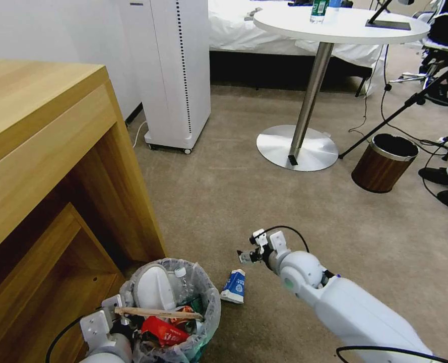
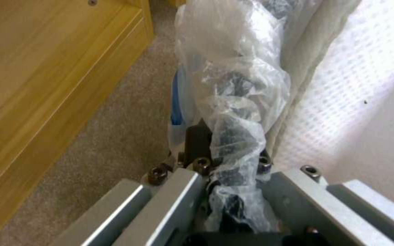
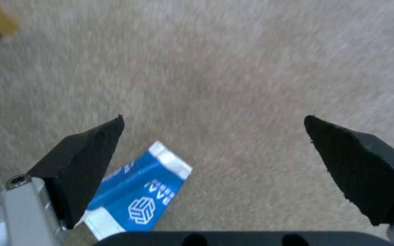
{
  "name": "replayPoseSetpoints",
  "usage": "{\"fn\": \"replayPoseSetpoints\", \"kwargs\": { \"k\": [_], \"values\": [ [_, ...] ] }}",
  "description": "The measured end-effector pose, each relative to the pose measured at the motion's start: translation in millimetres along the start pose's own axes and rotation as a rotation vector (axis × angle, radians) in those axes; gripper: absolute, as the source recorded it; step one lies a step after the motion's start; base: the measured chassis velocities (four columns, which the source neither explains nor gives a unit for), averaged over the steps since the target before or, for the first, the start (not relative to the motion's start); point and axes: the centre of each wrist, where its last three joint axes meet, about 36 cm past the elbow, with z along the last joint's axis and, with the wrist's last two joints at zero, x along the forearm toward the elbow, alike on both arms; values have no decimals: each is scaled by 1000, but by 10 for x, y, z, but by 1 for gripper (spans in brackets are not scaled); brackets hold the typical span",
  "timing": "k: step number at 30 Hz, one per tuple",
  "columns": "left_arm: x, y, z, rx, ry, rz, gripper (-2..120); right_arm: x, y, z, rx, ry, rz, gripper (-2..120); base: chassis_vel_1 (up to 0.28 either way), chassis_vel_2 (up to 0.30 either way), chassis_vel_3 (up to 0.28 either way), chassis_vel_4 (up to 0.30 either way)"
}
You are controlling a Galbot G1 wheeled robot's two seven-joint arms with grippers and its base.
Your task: Pick up the trash bin and place the garbage on the floor into it.
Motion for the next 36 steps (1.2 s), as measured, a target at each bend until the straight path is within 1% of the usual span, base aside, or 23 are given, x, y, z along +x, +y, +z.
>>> {"fn": "replayPoseSetpoints", "kwargs": {
  "k": [2,6,9,10,13,14,17,18,20,21,24,25,31,33,36],
  "values": [
    [1,2,6,-2,1,-3,0,-136,88,100,12,20,-4,100,0,0,0,0],
    [3,5,14,-4,2,-5,0,-234,153,160,17,29,-3,100,0,0,0,0],
    [8,11,33,-7,6,-10,0,-431,324,242,21,32,-12,100,0,0,0,0],
    [8,11,33,-7,6,-10,0,-431,324,242,21,32,-12,100,0,0,0,0],
    [9,-2,63,-5,9,-9,0,-559,522,277,39,28,-32,100,0,0,0,0],
    [9,-2,63,-5,9,-9,0,-559,522,277,39,28,-32,100,0,0,0,0],
    [15,-15,106,-9,13,-13,0,-615,692,320,40,34,-43,100,0,0,0,0],
    [15,-15,106,-9,13,-13,0,-615,692,320,40,34,-43,100,0,0,0,0],
    [12,-14,117,-11,14,-16,0,-615,777,426,34,47,-45,100,0,0,0,0],
    [12,-14,117,-11,14,-16,0,-615,777,426,34,47,-45,100,0,0,0,0],
    [12,-12,117,-11,14,-16,0,-575,775,601,33,65,-33,100,0,0,0,0],
    [12,-12,117,-11,14,-16,0,-575,775,601,33,65,-33,100,0,0,0,0],
    [-1,-23,132,-13,17,-15,0,-558,637,748,21,67,7,100,0,0,0,0],
    [-1,-27,136,-13,18,-15,0,-579,631,773,19,69,10,100,0,0,0,0],
    [-2,-30,138,-13,18,-15,0,-620,679,776,10,66,8,100,0,0,0,0]
  ]
}}
